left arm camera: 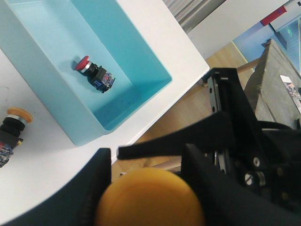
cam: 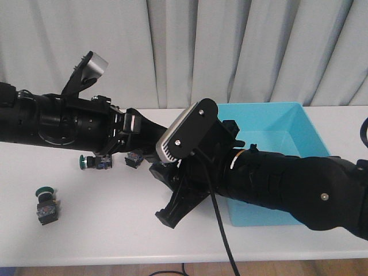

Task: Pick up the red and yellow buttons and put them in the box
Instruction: 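Lift the yellow button toward the right gripper and grasp it with right, then carry the yellow button into the blue box and release it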

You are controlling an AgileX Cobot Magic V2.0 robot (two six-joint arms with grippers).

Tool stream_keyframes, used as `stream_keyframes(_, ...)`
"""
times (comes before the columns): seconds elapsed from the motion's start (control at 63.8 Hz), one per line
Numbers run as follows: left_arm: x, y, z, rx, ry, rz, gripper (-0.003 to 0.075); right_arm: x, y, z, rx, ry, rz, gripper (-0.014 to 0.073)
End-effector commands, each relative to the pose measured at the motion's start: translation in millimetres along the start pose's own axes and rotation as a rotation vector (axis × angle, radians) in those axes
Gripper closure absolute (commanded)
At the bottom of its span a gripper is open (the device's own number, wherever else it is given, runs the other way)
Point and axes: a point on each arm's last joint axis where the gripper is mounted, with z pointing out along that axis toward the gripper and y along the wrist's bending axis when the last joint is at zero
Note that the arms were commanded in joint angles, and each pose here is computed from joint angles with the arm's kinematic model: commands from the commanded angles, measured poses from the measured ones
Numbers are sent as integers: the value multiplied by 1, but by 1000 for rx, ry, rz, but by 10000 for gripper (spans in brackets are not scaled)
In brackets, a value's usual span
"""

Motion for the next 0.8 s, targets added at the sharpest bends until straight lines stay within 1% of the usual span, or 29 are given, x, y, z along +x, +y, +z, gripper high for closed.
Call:
stream_keyframes(0.0, -11, -16, -9, 52, -69, 0, 556, -17, -7, -10, 58, -90, -4, 341)
stream_keyframes(0.094, -10, -16, -9, 51, -68, 1, 552, -17, -6, -10, 55, -88, -4, 376)
stream_keyframes(0.204, -11, -16, -9, 50, -70, 0, 520, -16, -6, -10, 48, -82, -4, 380)
stream_keyframes(0.329, -11, -16, -9, 49, -71, 2, 416, -16, -6, -10, 45, -80, -4, 379)
stream_keyframes(0.47, -11, -16, -9, 46, -70, 39, 260, -16, -6, -10, 45, -78, -4, 379)
stream_keyframes(0.549, -10, -16, -9, 46, -68, 40, 203, -16, -6, -10, 42, -76, -4, 379)
stream_keyframes(0.643, -10, -15, -9, 39, -61, 49, 170, -15, -6, -10, 41, -73, -7, 379)
stream_keyframes(0.721, -8, -14, -9, 28, -47, 64, 169, -14, -10, -10, 52, -69, -5, 379)
stream_keyframes(0.784, -7, -13, -9, 20, -35, 73, 169, -12, -17, -11, 72, -60, 6, 379)
